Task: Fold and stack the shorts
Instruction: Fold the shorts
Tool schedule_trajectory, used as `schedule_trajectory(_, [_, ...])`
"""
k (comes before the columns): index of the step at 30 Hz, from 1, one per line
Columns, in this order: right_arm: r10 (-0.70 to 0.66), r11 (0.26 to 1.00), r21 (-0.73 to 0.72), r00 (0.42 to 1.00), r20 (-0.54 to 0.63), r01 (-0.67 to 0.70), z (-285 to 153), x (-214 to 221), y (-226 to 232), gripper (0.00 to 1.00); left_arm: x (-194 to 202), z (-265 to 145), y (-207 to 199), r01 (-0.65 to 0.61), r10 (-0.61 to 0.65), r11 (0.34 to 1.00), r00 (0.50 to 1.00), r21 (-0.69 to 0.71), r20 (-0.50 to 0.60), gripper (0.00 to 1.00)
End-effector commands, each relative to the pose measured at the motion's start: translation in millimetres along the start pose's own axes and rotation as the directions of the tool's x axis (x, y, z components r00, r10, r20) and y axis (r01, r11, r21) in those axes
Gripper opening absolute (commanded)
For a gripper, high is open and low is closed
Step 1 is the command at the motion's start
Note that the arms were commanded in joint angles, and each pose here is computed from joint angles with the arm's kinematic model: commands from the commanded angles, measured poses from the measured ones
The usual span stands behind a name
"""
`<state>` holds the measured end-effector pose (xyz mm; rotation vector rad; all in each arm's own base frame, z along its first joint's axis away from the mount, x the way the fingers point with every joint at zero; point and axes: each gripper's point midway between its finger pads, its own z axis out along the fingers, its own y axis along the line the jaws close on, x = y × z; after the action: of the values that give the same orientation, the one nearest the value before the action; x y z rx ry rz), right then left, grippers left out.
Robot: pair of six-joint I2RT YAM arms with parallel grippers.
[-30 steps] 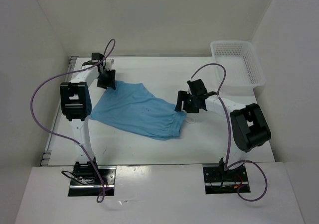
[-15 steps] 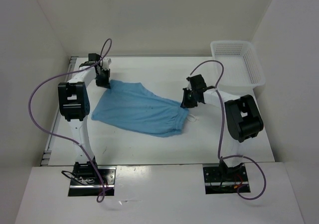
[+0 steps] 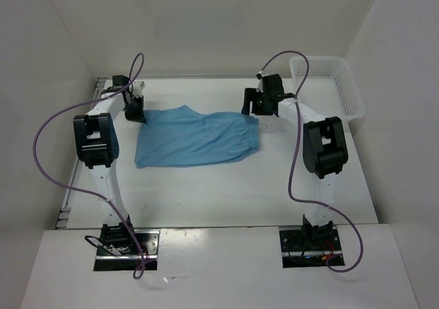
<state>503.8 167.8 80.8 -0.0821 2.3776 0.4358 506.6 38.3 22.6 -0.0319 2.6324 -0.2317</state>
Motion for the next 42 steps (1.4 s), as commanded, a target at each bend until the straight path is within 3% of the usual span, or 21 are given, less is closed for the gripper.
schedule_trajectory(1, [0.003,0.999,0.031,0.987,0.161,-0.008,-45.7,-46.4,-1.2,0.79,38.8,1.8,1.7,0.027,-0.027,1.0,0.992,0.001,-0.12,0.09])
schedule_trajectory(5, [0.115,0.99,0.053,0.966,0.232,-0.13,-78.6,-34.2,-4.9,0.81,41.1,3.6,2.0,0.027,-0.027,1.0,0.992,0.002,-0.122,0.1])
schedule_trajectory(11, [0.327,0.942,0.054,0.943,0.065,-0.331,-71.2,51.0,-9.4,0.74,40.5,2.3,1.7,0.026,-0.025,1.0,0.993,0.001,-0.114,0.11])
schedule_trajectory(20, [0.408,0.911,0.054,0.913,0.018,-0.408,-60.1,77.2,-10.0,0.71,41.7,0.1,2.7,0.024,-0.025,1.0,0.993,-0.008,-0.115,0.12])
schedule_trajectory(23, [0.426,0.905,0.037,0.904,-0.039,-0.425,-60.6,92.5,-4.4,0.6,45.5,1.0,2.6,0.027,-0.027,1.0,0.992,-0.008,-0.124,0.12])
schedule_trajectory(26, [0.446,0.894,0.001,0.891,-0.08,-0.448,-60.1,104.4,3.0,0.42,45.5,1.0,2.6,0.027,-0.027,1.0,0.992,-0.008,-0.124,0.12])
schedule_trajectory(29, [0.453,0.891,0.016,0.885,-0.112,-0.454,-51.8,111.1,1.4,0.45,45.5,1.0,2.6,0.027,-0.027,1.0,0.992,-0.008,-0.124,0.12])
schedule_trajectory(31, [0.454,0.891,0.056,0.876,-0.161,-0.451,-45.3,123.4,-3.1,0.56,45.5,1.0,2.6,0.027,-0.027,1.0,0.992,-0.008,-0.124,0.12])
schedule_trajectory(34, [0.445,0.895,0.053,0.878,-0.177,-0.443,-43.4,127.4,-3.0,0.58,45.5,1.0,2.6,0.027,-0.027,1.0,0.992,-0.008,-0.124,0.12])
schedule_trajectory(37, [0.451,0.891,0.039,0.875,-0.177,-0.452,-42.5,128.4,-1.0,0.4,45.5,1.0,2.6,0.027,-0.027,1.0,0.992,-0.008,-0.124,0.12])
schedule_trajectory(38, [0.451,0.891,0.039,0.875,-0.177,-0.452,-42.5,128.4,-1.0,0.29,45.5,1.0,2.6,0.027,-0.027,1.0,0.992,-0.008,-0.124,0.12])
schedule_trajectory(42, [0.412,0.911,0.075,0.904,-0.114,-0.406,-55.2,108.1,-8.0,0.12,42.8,-2.2,4.0,0.023,-0.025,1.0,0.993,-0.018,-0.116,0.12])
